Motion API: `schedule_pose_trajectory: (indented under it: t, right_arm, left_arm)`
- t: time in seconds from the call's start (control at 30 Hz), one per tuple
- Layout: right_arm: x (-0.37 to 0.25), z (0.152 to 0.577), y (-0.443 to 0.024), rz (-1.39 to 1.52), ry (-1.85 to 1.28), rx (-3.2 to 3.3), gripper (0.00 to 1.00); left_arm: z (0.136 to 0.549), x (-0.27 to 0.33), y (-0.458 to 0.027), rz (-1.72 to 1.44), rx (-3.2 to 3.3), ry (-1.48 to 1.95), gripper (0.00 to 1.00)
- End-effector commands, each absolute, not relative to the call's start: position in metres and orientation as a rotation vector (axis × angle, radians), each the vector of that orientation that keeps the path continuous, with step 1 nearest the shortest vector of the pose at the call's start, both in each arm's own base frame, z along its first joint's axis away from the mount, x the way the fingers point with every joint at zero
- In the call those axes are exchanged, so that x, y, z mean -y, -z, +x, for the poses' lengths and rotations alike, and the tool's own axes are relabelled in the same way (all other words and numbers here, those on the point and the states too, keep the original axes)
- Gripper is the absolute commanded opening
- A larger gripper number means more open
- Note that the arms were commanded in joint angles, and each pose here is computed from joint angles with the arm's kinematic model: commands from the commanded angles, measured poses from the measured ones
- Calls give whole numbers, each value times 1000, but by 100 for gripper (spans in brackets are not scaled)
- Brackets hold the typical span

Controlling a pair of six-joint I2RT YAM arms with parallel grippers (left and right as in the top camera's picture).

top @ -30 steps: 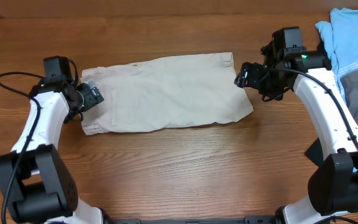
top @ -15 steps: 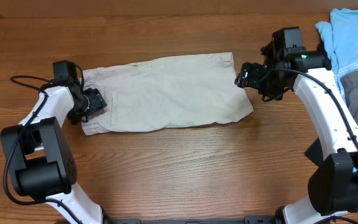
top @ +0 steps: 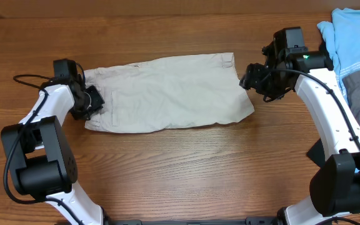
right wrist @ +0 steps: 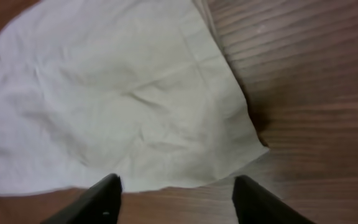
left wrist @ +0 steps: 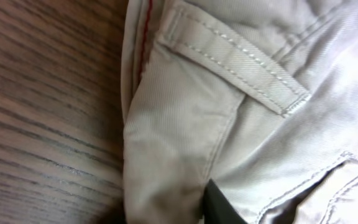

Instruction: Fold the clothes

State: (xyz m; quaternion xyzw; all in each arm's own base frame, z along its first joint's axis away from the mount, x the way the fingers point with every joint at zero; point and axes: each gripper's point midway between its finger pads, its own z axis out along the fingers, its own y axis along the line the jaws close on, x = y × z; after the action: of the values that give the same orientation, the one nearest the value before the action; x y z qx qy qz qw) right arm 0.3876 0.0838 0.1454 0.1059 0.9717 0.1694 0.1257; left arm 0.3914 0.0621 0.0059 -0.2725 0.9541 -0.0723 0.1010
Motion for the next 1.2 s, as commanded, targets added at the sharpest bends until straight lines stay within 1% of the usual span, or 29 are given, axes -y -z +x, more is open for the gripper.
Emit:
schedule_pose_trajectory:
  t: [0.0,0.07,0.17,0.27,0.37,0.5,0.67,0.77,0.9,1.07,1.17]
  right_arm:
    - [-96,390,-148,290,-592,-2815,17]
    - [-110,390,-154,258,-704,-2796,4]
    - [-128,388,-160,250,-803,-2787,4]
    - [-144,384,-160,286,-829,-2803,4]
    - [-171,382,-158,257,-858,-2810,4]
    - [-213,378,-145,188,-895,-2832,4]
    - [-259,369,-125,123,-933,-2868,4]
    - [-276,363,-114,100,-940,-2892,4]
    - [-295,356,-90,59,-914,-2933,4]
    - [-320,350,-56,54,-920,-2976,4]
    - [-338,335,-29,90,-914,-3045,4]
  left_arm:
    - [370,-76,17,-854,-2928,77,10]
    - [377,-77,5,-852,-2921,78,4]
    - [387,-79,-18,-843,-2908,79,4]
    - [397,-78,-43,-804,-2890,81,4]
    - [407,-74,-74,-768,-2860,86,4]
    - [420,-61,-117,-703,-2806,132,4]
    - [425,-43,-162,-573,-2771,137,4]
    - [424,-35,-178,-533,-2756,140,4]
    - [423,-32,-194,-515,-2720,147,5]
    - [420,-31,-200,-512,-2711,150,6]
    - [419,-29,-200,-509,-2718,157,7]
